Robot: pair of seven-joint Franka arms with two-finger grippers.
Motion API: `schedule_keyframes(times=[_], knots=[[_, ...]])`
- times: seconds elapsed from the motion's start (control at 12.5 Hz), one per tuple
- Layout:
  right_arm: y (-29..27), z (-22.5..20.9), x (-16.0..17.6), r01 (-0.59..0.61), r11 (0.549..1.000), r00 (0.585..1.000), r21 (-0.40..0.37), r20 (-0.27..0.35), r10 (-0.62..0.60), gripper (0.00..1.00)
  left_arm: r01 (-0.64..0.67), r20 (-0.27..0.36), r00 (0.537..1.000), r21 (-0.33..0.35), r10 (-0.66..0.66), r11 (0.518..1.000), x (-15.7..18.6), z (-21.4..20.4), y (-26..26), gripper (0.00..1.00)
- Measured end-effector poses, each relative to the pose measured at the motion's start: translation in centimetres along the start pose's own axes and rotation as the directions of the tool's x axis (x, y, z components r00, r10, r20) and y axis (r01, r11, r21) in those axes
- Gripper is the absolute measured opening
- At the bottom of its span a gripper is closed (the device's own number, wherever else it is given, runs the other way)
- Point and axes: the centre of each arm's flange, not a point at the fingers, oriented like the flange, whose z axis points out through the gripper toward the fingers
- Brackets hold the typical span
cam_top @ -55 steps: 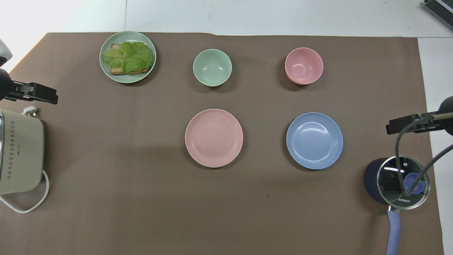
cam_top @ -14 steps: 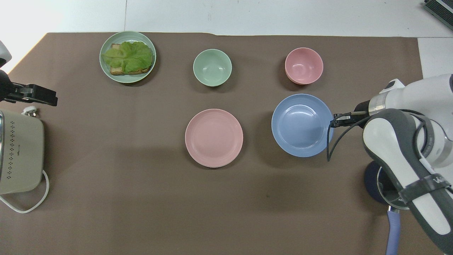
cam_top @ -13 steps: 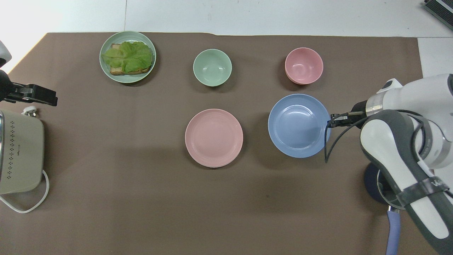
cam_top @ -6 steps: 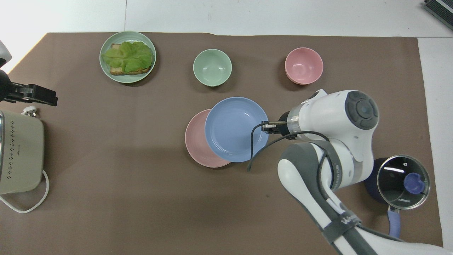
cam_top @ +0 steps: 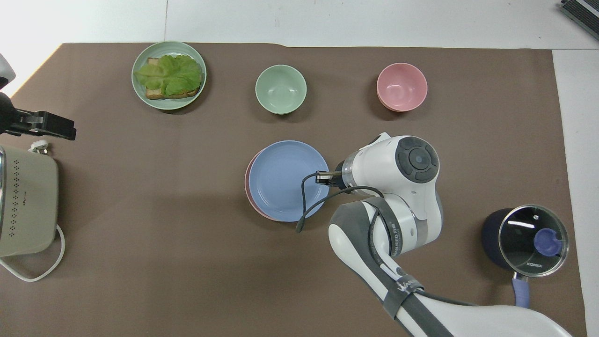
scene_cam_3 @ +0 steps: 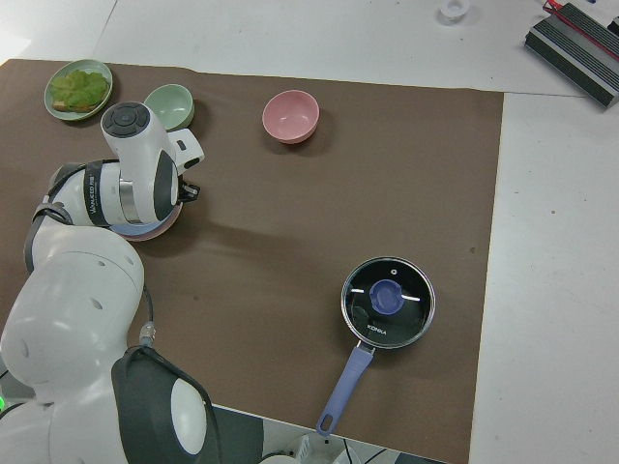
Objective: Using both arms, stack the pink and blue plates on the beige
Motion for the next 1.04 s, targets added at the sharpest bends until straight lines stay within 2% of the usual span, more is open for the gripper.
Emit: schedule_keyframes(times=[0.24,0.4,0.56,0.72,0.8,0.96,1.04], knots=[[-0.2,1.0,0.4,-0.005,1.0,1.0,0.006,-0.029,0.006,0.04,0.0,0.0,1.0,0.0,0.0,1.0,0.0,0.0,0.0,1.0],[-0.2,0.9,0.4,-0.005,1.0,1.0,0.007,-0.03,0.006,0.12,0.0,0.0,1.0,0.0,0.0,1.0,0.0,0.0,0.0,1.0],[-0.2,0.9,0.4,-0.005,1.0,1.0,0.007,-0.031,0.006,0.32,0.0,0.0,1.0,0.0,0.0,1.0,0.0,0.0,0.0,1.0],[-0.2,0.5,0.7,-0.007,1.0,0.999,0.01,-0.038,0.008,0.6,0.0,0.0,1.0,0.0,0.0,1.0,0.0,0.0,0.0,1.0],[0.1,-0.2,1.1,-0.014,1.0,0.999,0.013,-0.049,0.014,0.7,0.0,0.0,1.0,0.0,0.0,1.0,0.0,0.0,0.0,1.0],[1.8,-3.4,2.7,-0.028,1.0,0.996,0.0,-0.086,0.028,0.94,0.0,0.0,1.0,0.0,0.0,1.0,0.0,0.0,0.0,1.0],[3.6,-6.0,3.8,-0.037,0.999,0.993,-0.023,-0.111,0.035,1.0,0.0,0.0,1.0,0.0,0.0,1.0,0.0,0.0,0.0,1.0]])
